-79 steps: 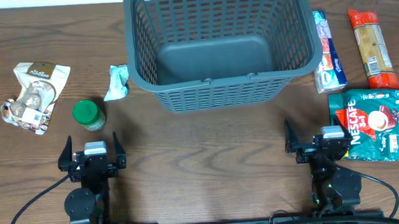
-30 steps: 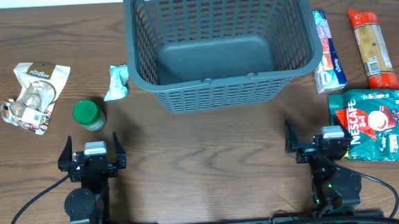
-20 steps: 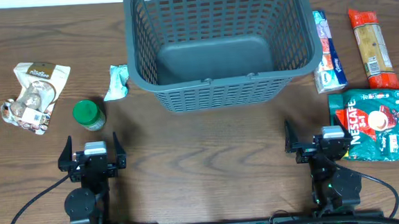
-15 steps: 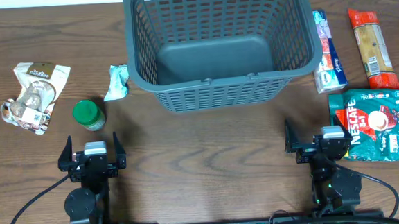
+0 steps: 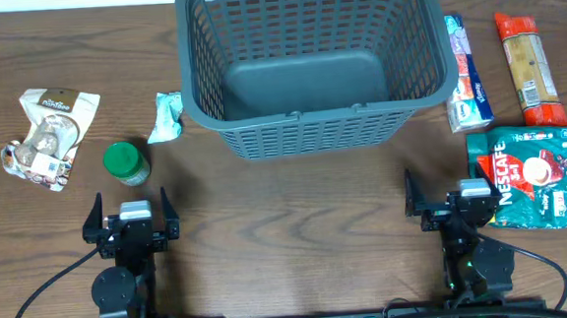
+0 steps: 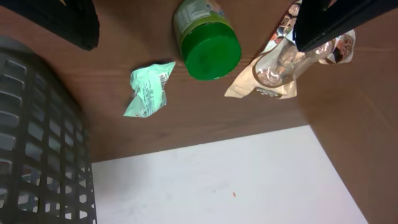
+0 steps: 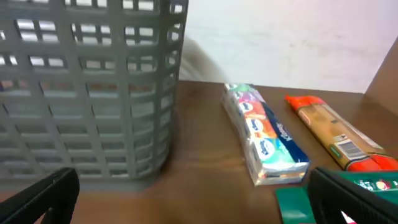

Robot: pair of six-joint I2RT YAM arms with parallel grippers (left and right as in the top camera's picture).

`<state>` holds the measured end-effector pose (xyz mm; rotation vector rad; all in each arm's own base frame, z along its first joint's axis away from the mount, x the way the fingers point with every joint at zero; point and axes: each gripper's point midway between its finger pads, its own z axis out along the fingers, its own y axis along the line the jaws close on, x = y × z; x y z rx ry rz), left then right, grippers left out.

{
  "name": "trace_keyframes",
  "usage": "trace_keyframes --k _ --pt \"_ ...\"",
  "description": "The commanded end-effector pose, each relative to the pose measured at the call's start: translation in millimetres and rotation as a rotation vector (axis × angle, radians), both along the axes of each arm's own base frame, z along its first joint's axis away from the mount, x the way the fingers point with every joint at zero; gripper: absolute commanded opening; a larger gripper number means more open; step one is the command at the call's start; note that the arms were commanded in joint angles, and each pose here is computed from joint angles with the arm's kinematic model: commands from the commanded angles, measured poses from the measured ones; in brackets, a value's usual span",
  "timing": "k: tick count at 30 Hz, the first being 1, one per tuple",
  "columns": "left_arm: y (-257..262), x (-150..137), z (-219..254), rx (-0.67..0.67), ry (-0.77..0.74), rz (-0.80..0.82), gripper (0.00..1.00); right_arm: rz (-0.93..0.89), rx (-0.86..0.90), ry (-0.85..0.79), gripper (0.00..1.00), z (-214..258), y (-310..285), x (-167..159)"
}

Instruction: Pack container

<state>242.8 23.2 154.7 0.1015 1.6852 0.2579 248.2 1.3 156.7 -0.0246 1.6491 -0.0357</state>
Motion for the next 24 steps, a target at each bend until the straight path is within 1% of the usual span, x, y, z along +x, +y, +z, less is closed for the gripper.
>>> trace_keyframes --k 1,5,9,13,16,20,24 --pt "-0.4 0.1 -17.7 0.010 0.044 -0.006 0.99 -0.011 0.120 -0.015 0.99 4.6 -0.9 -0.1" --pt "-0.4 0.1 -17.7 0.010 0.044 -0.006 0.99 -0.052 0.132 -0.008 0.99 13.9 -7.8 -2.9" --pt "-0.4 0.1 -17.7 0.010 0.044 -0.006 0.99 -0.172 0.119 0.009 0.99 33.4 -28.5 -8.0" --pt "-0.4 0.1 -17.7 0.010 0.044 -0.006 0.99 -0.249 0.117 -0.008 0.99 85.0 -43.9 -9.7" --pt "-0.4 0.1 -17.7 0.009 0.044 -0.005 0.99 -0.310 0.113 0.015 0.99 125.6 -56.7 -5.7" --pt "-0.4 0.1 -17.7 0.010 0.044 -0.006 0.99 -0.343 0.079 0.143 0.99 174.9 -67.8 9.0" --pt "-0.4 0.1 -17.7 0.010 0.044 -0.006 0.99 -0.317 0.024 0.359 0.99 205.5 -73.0 25.8"
